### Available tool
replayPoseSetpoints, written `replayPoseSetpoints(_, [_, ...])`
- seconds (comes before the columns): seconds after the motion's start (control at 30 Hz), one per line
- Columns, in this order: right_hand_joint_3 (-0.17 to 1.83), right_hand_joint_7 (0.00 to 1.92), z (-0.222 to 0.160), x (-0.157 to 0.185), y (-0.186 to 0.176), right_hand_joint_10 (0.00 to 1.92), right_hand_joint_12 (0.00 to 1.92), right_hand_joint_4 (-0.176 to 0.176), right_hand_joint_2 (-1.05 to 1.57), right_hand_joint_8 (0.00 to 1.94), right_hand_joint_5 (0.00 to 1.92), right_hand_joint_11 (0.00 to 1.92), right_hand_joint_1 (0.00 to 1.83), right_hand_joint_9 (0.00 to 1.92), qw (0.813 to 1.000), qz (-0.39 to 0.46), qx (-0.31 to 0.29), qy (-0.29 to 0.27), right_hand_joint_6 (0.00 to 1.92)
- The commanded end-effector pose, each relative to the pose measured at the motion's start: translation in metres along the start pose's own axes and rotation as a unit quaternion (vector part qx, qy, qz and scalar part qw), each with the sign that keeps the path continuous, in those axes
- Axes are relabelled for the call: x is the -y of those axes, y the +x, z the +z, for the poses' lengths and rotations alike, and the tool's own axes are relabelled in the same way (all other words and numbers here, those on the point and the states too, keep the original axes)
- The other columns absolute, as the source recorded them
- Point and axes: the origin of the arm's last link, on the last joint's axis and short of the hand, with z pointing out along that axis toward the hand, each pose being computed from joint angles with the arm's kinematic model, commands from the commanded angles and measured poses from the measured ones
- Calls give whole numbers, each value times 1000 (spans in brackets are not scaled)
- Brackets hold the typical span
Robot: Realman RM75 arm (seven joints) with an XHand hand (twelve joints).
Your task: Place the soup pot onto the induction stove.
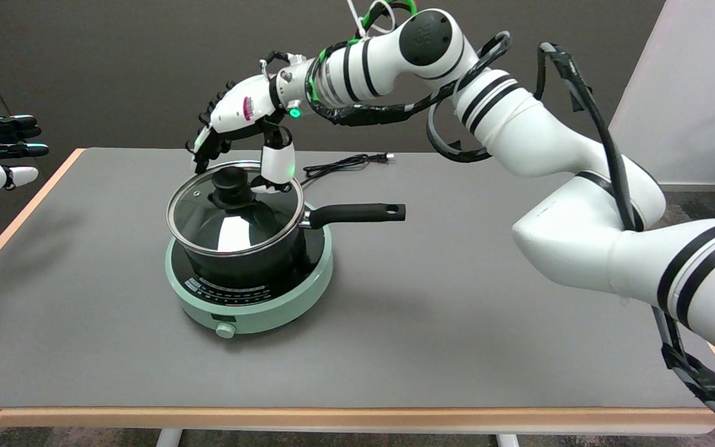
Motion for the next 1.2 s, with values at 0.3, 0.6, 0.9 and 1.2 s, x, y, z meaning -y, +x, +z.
replayPoseSetpoints(0.3, [1029, 458, -79, -41, -12, 318, 545, 116, 491, 179, 381, 256, 777, 504, 993, 13, -94, -70, 176])
replayPoseSetpoints(0.6, [899, 529, -154, -74, -58, 335, 631, 127, 543, 185, 409, 344, 589, 598, 952, 33, -189, -237, 184])
replayPoseSetpoints(0.9, [851, 547, -216, -81, -119, 363, 695, 134, 575, 192, 398, 384, 517, 640, 896, 67, -234, -372, 183])
replayPoseSetpoints(1.2, [844, 484, -292, -76, -163, 332, 692, 98, 582, 182, 342, 375, 491, 607, 796, 112, -305, -510, 167])
